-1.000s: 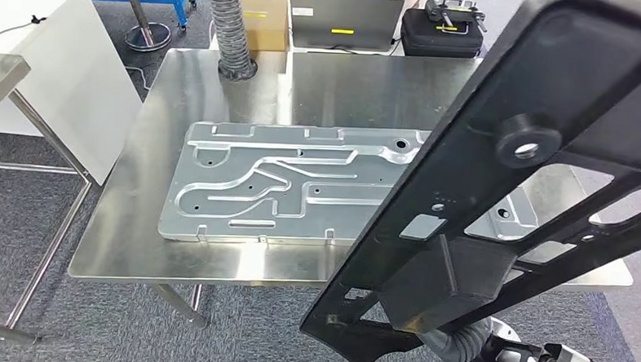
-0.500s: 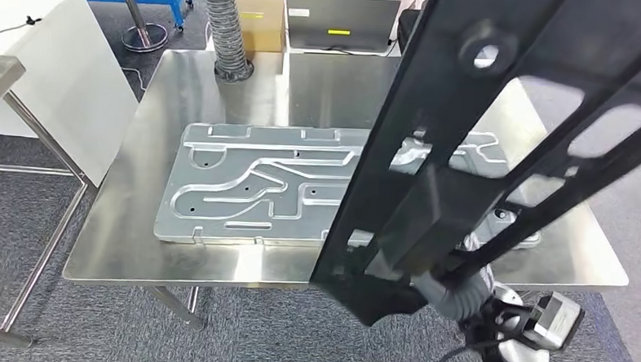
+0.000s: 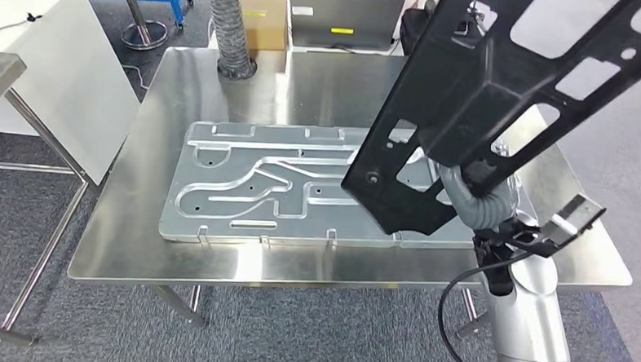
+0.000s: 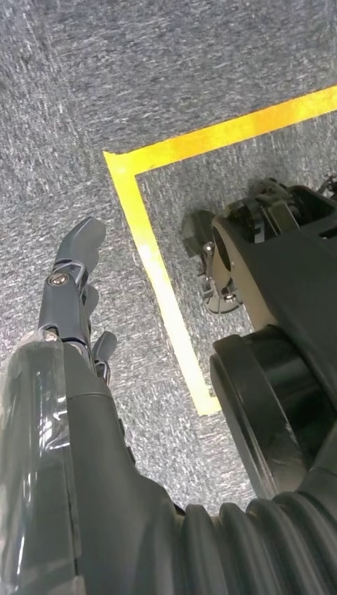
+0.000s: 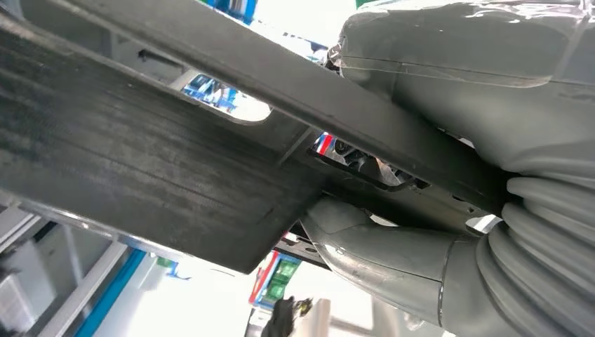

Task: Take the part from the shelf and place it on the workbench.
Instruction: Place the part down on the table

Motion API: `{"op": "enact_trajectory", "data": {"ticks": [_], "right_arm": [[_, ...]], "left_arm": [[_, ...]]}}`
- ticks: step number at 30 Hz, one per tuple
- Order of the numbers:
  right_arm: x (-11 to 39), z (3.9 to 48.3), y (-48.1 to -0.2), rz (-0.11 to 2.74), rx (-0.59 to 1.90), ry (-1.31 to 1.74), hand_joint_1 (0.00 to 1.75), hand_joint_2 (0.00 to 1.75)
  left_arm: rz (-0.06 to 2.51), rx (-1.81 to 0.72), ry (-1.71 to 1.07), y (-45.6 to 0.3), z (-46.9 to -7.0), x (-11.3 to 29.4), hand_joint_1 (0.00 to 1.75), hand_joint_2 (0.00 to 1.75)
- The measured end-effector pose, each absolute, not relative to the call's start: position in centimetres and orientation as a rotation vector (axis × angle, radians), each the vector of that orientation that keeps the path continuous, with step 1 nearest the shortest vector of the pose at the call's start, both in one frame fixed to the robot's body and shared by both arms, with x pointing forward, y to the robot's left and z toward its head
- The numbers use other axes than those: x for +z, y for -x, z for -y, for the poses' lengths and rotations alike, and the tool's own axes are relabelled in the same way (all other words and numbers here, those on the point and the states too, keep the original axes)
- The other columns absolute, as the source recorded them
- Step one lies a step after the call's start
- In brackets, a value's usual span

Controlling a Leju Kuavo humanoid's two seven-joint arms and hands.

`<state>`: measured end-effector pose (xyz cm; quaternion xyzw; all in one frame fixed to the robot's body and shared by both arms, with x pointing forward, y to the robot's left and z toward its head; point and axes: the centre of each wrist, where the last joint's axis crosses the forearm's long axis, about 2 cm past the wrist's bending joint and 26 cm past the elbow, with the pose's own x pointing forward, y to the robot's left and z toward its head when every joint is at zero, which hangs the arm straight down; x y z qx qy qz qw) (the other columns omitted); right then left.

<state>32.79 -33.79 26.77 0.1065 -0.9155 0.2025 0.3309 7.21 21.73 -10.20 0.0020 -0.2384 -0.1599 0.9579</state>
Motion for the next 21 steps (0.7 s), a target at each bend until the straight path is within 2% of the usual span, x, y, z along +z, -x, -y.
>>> {"op": "enact_trajectory", "data": {"ticks": [6, 14, 21], "right_arm": [[27.5, 33.6, -34.8, 2.381, 0.586, -0.116, 1.75, 1.75], [26.8, 32.5, -36.0, 2.306, 0.77, 0.385, 1.75, 1.75], [27.0, 30.5, -36.7, 2.231, 0.959, 0.675, 1.75, 1.75]], "left_arm": [[0.492, -0.321, 0.0, -7.1, -21.8, -10.2, 0.0, 1.75], [0.493, -0.314, -0.014, -7.1, -22.2, -10.3, 0.0, 1.75], [0.494, -0.306, -0.024, -7.2, -22.3, -10.3, 0.0, 1.75]]}}
